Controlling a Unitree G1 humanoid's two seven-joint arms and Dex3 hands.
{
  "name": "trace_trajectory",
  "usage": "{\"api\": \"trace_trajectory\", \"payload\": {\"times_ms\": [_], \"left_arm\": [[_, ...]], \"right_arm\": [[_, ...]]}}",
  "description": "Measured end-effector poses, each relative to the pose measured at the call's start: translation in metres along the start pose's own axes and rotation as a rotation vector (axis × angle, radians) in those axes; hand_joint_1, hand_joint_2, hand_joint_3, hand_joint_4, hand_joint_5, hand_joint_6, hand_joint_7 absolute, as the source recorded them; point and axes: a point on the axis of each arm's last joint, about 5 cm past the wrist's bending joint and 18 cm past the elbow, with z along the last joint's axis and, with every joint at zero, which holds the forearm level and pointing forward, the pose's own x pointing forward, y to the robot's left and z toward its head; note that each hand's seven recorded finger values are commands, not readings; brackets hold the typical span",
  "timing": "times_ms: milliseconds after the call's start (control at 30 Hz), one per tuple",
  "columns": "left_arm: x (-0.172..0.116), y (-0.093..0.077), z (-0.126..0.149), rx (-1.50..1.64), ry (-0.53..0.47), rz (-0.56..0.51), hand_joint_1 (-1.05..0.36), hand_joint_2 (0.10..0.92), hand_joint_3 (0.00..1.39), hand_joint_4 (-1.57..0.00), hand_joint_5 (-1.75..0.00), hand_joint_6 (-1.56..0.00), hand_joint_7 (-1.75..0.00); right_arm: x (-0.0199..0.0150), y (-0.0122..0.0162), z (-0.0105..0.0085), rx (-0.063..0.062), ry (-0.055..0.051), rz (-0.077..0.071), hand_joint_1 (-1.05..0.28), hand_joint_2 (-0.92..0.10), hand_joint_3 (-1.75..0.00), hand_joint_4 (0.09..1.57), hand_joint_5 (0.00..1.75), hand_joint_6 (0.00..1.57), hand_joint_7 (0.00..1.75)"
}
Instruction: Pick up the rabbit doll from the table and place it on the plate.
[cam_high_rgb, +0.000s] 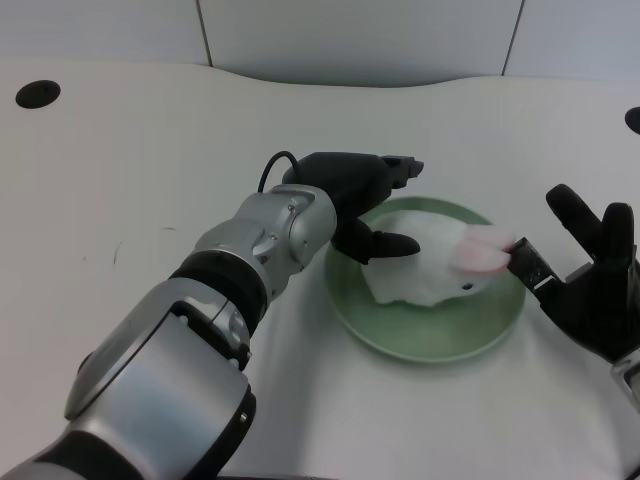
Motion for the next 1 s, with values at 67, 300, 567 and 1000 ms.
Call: {"api": "trace_trajectory", "payload": {"times_ms": [67, 300, 567, 1000], "left_arm": [[0.0, 0.0, 0.0, -0.019, 0.0, 0.006, -1.02, 0.921, 0.81, -0.02, 0.0, -0.02, 0.0], [-0.002, 0.03, -0.006, -0.368, -0.064, 0.103, -1.05, 0.921, 0.81, 0.0, 0.0, 0.0, 0.0], [-0.021, 0.054, -0.045, -0.987, -0.259, 0.217, -1.01, 0.921, 0.73, -0.23, -0.12, -0.13, -0.05], [-0.085, -0.028, -0.143, -1.898, -0.372, 0.199, -0.93, 0.921, 0.71, -0.32, -0.13, -0.17, -0.03]], "right_arm": [[0.0, 0.0, 0.0, 0.0, 0.001, 0.0, -0.65, -0.92, -0.35, 0.64, 1.75, 0.71, 1.51], [0.0002, 0.0001, -0.0002, -0.001, 0.002, -0.01, -0.66, -0.92, -0.37, 0.63, 1.75, 0.69, 1.53], [0.0001, -0.0001, 0.0013, -0.006, 0.002, -0.022, -0.66, -0.92, -0.32, 0.62, 1.75, 0.65, 1.59], [-0.0008, -0.0009, 0.0037, -0.015, 0.009, -0.031, -0.65, -0.92, -0.3, 0.63, 1.75, 0.61, 1.67]]}}
